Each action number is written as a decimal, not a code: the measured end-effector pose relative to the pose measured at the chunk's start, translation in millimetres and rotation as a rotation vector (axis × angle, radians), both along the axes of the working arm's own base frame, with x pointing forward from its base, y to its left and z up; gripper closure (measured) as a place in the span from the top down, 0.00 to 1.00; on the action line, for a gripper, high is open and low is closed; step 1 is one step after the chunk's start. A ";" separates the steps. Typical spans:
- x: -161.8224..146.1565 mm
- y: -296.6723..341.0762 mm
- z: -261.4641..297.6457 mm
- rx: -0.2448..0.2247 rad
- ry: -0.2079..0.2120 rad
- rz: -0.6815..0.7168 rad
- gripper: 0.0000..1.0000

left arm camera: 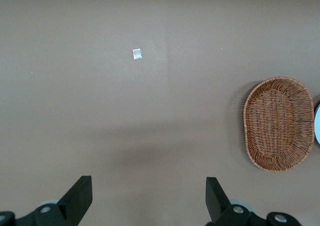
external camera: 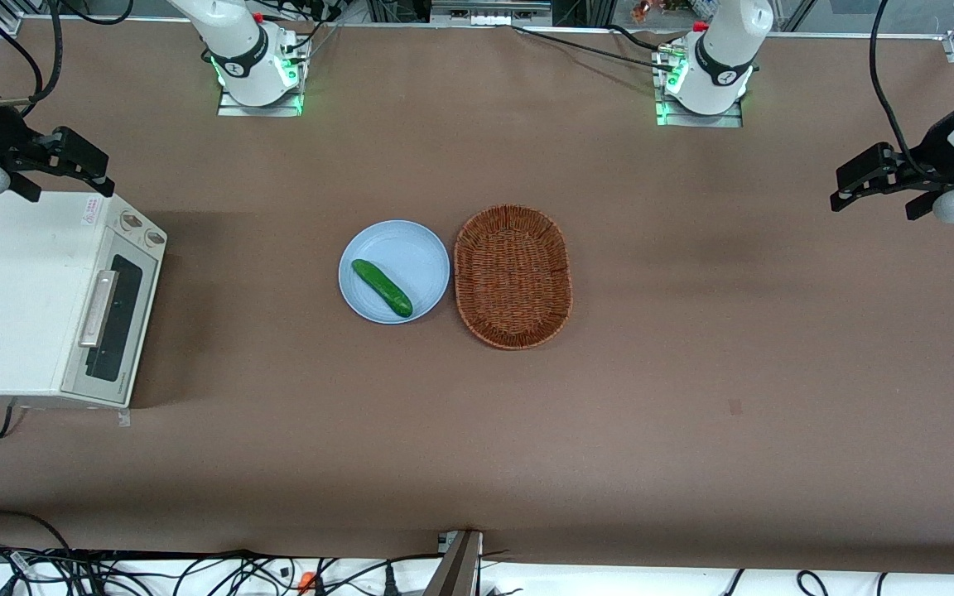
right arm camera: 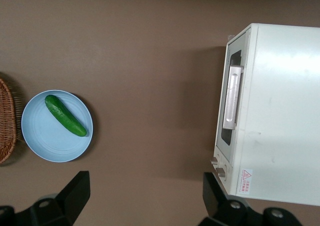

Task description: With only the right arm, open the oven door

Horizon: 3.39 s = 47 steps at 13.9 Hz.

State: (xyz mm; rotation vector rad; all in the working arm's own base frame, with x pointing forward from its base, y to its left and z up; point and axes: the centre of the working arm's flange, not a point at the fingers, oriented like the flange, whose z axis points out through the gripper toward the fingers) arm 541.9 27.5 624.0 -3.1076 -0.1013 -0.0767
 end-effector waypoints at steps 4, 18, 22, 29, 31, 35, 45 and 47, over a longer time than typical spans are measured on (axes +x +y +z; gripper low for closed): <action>-0.9 0.0 2.8 0.000 -0.004 0.003 1.00; -2.2 0.2 2.3 -0.002 0.009 0.029 1.00; -2.5 0.2 2.0 -0.002 0.012 0.032 1.00; -0.4 -0.3 -15.4 -0.006 0.045 0.055 0.98; 9.0 -3.1 -43.2 -0.028 0.057 0.055 0.96; 34.9 -25.6 -133.7 -0.086 0.067 0.042 0.77; 70.9 -97.7 -234.4 -0.131 0.057 0.068 0.01; 72.5 -100.2 -238.1 -0.133 0.052 0.068 0.01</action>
